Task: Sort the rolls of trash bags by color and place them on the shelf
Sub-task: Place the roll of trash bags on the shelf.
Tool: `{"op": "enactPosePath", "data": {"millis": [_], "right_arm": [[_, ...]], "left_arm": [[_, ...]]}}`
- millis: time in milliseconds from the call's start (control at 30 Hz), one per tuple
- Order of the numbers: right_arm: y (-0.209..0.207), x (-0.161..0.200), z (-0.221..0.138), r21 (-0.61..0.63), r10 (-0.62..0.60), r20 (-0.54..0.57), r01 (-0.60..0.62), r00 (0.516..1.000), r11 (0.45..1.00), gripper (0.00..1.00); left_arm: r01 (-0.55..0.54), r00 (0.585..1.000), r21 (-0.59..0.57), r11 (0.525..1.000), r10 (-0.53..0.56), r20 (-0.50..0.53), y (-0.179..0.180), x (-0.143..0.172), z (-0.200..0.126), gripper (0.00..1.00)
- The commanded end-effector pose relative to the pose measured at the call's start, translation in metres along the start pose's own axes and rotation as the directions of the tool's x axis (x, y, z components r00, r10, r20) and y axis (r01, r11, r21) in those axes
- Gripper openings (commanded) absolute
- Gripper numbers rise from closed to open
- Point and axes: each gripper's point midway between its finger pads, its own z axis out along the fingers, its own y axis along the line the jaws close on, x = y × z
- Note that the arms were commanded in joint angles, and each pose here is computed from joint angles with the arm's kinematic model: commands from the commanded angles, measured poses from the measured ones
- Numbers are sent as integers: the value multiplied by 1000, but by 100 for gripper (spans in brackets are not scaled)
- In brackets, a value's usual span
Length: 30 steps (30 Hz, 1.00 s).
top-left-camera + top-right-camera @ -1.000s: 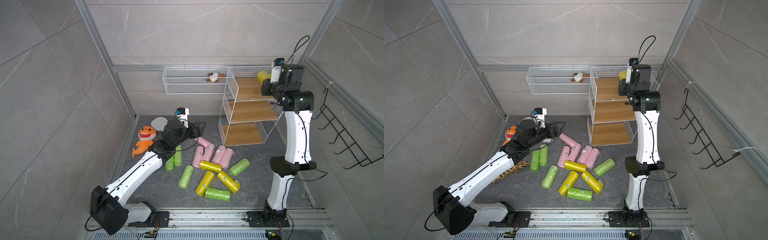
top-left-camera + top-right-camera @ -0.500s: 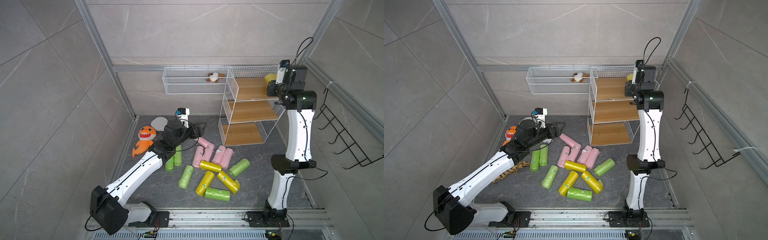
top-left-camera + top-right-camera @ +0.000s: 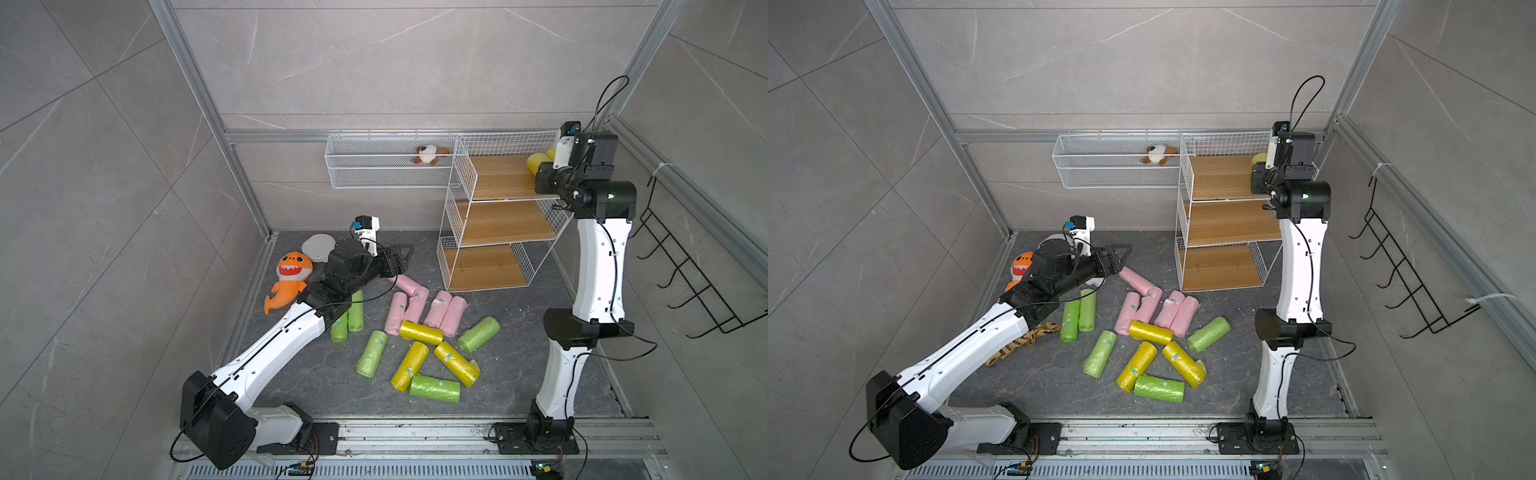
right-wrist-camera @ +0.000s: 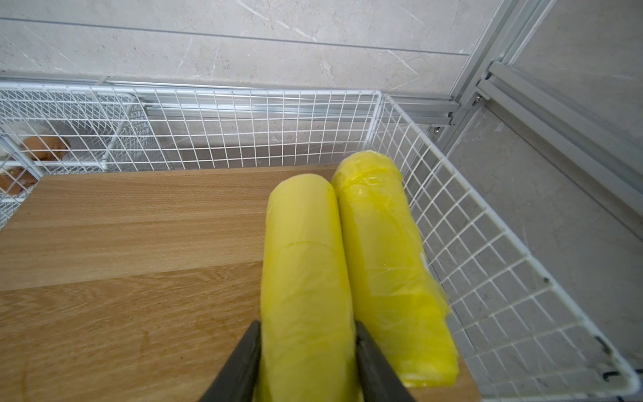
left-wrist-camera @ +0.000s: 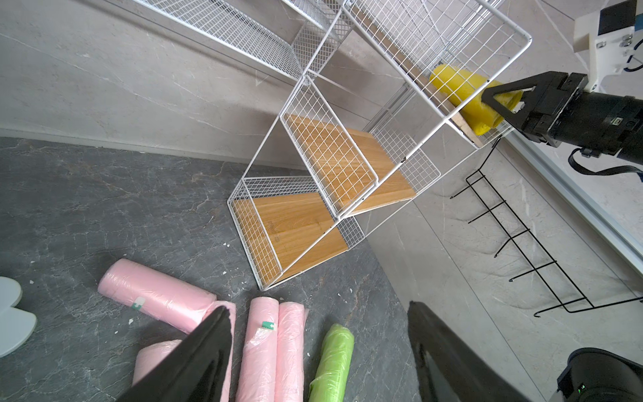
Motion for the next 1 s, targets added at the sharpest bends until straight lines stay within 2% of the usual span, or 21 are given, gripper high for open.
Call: {"op": "enactPosePath", "data": {"millis": [0, 333, 667, 800, 967], "right_arm": [[-4, -8, -4, 16, 8, 31, -8, 999, 1000, 44], [-8, -18, -24, 14, 3, 64, -3, 998, 1000, 54], [1, -20, -69, -85, 39, 67, -33, 997, 996, 60], [13, -7, -87, -167, 52, 18, -49, 998, 985, 61], [46, 15, -107, -267, 28, -13, -30, 1000, 963, 63]], "left_arm": [[-17, 1000, 31, 999, 16, 7, -8, -3, 0, 82], [-17, 1000, 31, 999, 17, 1, -7, -1, 0, 82], [-19, 1000, 12, 1000, 19, -9, -1, 5, -2, 83], [-19, 999, -24, 1000, 17, -47, 12, 20, 3, 84], [-1, 989, -87, 996, -12, -148, 38, 55, 13, 83]]}}
